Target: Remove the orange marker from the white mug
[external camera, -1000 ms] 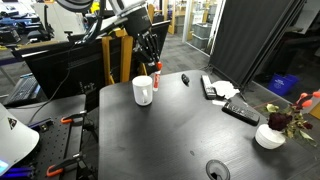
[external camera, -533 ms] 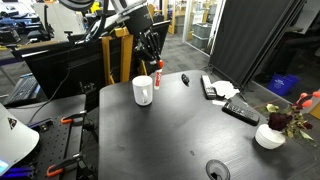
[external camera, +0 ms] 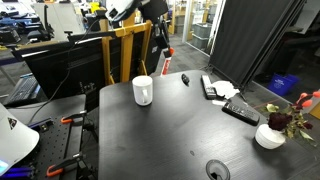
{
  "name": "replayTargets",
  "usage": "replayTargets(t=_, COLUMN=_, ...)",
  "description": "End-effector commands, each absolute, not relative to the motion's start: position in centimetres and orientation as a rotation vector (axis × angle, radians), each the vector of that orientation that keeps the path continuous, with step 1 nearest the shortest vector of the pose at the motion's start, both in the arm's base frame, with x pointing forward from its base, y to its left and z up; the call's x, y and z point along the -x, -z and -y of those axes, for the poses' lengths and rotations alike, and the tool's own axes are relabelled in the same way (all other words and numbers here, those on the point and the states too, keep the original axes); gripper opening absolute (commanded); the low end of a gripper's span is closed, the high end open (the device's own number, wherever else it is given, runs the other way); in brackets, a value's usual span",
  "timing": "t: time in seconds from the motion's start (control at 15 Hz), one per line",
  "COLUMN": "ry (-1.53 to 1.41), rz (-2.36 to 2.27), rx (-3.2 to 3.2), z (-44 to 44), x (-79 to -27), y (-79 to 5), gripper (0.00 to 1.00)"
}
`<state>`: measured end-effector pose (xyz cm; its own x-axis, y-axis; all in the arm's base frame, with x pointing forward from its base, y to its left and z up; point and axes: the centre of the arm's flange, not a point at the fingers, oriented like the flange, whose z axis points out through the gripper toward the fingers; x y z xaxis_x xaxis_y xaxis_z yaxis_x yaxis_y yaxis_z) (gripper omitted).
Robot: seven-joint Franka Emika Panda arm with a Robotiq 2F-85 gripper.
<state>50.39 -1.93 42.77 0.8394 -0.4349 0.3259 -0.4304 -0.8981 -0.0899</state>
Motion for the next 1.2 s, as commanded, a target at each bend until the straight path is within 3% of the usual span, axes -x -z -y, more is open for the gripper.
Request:
replayTargets(t=0.0, ry=0.376, rz=-0.577, rx=3.046, z=3.1, x=-53.7, y=-43.8, gripper=0.05)
replayTargets(t=1.13, ry=0.013, rz=-0.166, rx=3.107, z=3.7, x=-59.7, y=-33.6, gripper=0.05)
